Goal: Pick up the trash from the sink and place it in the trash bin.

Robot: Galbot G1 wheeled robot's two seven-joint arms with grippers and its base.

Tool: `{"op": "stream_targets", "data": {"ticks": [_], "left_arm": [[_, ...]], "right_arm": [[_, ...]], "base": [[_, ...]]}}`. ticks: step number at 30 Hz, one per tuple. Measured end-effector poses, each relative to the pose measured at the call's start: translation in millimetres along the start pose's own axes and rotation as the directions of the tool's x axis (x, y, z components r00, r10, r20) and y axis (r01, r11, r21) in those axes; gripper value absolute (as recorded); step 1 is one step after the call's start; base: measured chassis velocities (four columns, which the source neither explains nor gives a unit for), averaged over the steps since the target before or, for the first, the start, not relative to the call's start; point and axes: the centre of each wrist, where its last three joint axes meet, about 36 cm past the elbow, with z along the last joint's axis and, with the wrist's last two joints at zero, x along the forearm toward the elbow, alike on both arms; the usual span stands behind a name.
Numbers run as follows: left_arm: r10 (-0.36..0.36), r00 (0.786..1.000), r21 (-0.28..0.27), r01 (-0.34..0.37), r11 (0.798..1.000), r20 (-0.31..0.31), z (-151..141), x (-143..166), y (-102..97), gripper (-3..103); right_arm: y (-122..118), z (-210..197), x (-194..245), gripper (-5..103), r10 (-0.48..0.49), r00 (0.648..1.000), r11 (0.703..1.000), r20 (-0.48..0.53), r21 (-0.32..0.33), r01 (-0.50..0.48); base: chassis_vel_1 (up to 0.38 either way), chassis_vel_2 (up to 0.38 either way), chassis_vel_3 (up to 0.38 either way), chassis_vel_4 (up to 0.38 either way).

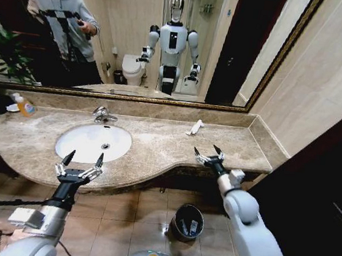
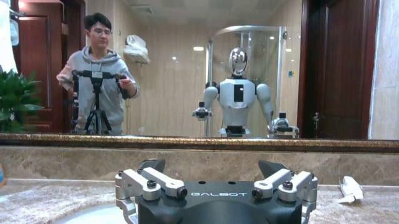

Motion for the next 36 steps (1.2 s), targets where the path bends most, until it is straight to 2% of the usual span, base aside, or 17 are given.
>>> {"op": "stream_targets", "data": {"ticks": [5, 10, 12, 16, 25, 32, 36], "left_arm": [[0.000, 1.000, 0.000, 0.000, 1.000, 0.000, 0, 0, 0.0, 100], [0.000, 1.000, 0.000, 0.000, 1.000, 0.000, 0, 0, 0.0, 100], [0.000, 1.000, 0.000, 0.000, 1.000, 0.000, 0, 0, 0.0, 100], [0.000, 1.000, 0.000, 0.000, 1.000, 0.000, 0, 0, 0.0, 100], [0.000, 1.000, 0.000, 0.000, 1.000, 0.000, 0, 0, 0.0, 100], [0.000, 1.000, 0.000, 0.000, 1.000, 0.000, 0, 0, 0.0, 100], [0.000, 1.000, 0.000, 0.000, 1.000, 0.000, 0, 0, 0.0, 100]], "right_arm": [[2, 12, -49, 100, -0.001, 1.000, 1.000, -0.031, -0.006, 0.001], [2, 13, -74, 100, 0.003, 0.999, 1.000, -0.037, -0.016, -0.004], [-4, 8, -108, 100, 0.036, 0.998, 0.999, -0.049, -0.037, -0.037], [-9, 8, -138, 100, 0.071, 0.995, 0.996, -0.070, -0.046, -0.074], [-9, 25, -179, 100, 0.130, 0.987, 0.986, -0.095, -0.092, -0.139], [-4, 41, -201, 100, 0.169, 0.977, 0.979, -0.127, -0.095, -0.181], [-16, 52, -200, 100, 0.205, 0.968, 0.971, -0.147, -0.092, -0.219]], "base": [[0.000, 0.000, 0.000, 0.000], [0.000, 0.000, 0.000, 0.000], [0.000, 0.000, 0.000, 0.000], [0.000, 0.000, 0.000, 0.000], [0.000, 0.000, 0.000, 0.000], [0.000, 0.000, 0.000, 0.000], [0.000, 0.000, 0.000, 0.000]]}}
